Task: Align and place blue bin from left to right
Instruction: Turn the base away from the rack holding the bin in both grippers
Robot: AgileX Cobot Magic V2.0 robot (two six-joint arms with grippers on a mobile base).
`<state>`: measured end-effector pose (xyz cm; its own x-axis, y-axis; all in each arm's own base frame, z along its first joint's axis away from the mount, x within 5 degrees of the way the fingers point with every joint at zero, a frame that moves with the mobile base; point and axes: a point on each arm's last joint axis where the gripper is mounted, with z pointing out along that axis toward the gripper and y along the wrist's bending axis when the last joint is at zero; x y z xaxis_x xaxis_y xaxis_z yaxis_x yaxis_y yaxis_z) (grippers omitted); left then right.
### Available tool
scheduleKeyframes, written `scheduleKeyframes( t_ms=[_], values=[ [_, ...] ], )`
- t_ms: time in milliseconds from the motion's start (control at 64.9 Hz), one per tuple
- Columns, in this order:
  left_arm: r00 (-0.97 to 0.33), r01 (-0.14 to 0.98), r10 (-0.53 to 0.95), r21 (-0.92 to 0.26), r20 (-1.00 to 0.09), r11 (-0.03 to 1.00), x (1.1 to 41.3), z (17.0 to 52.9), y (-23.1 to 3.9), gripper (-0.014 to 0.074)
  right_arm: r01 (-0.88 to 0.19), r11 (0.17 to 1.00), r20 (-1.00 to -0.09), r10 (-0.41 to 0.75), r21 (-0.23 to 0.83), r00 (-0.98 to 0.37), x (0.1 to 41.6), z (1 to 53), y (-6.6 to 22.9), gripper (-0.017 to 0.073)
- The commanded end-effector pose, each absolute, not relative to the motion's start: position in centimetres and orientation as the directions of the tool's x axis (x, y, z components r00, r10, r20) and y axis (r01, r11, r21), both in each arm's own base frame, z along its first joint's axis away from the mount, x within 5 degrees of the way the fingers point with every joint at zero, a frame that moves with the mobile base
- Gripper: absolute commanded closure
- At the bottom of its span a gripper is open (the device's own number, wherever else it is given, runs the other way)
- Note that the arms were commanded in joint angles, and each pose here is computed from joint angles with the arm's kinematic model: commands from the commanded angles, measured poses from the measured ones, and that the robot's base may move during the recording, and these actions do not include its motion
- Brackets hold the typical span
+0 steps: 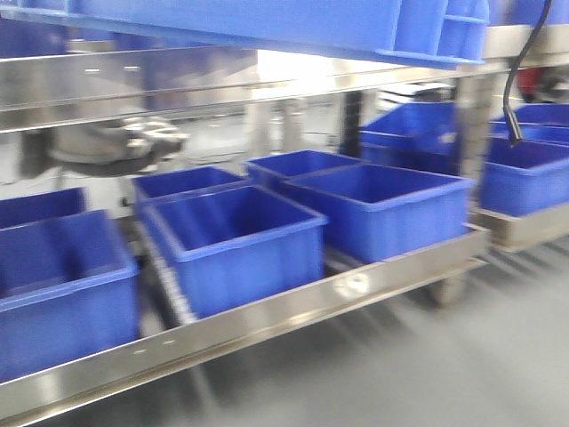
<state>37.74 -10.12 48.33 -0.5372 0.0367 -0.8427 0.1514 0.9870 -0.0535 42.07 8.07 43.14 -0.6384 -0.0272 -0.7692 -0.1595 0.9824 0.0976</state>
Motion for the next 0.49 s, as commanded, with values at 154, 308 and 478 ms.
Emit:
scheduleKeyframes(
  t_ms=[154,308,478],
  values=[
    [-0.442,0.246,-0.015,-0.137,-0.897,0.959,36.09,50.89,-11.40,0.0704,-0.163,0.976,-0.843,0.033,0.141,-0.536,42.25,44.79,8.40,0.0627],
    [-0.442,0.246,-0.015,-0.137,-0.897,0.959,36.09,50.89,-11.40,0.0704,-0.163,0.976,-0.843,0.033,0.141,-0.536,42.25,44.79,8.40,0.0627],
    [-0.442,0.246,-0.015,-0.137,-0.897,0.959,36.09,50.89,-11.40,0.0704,-0.163,0.976,-0.843,0.033,0.141,-0.536,42.25,44.79,8.40,0.0627]
  ],
)
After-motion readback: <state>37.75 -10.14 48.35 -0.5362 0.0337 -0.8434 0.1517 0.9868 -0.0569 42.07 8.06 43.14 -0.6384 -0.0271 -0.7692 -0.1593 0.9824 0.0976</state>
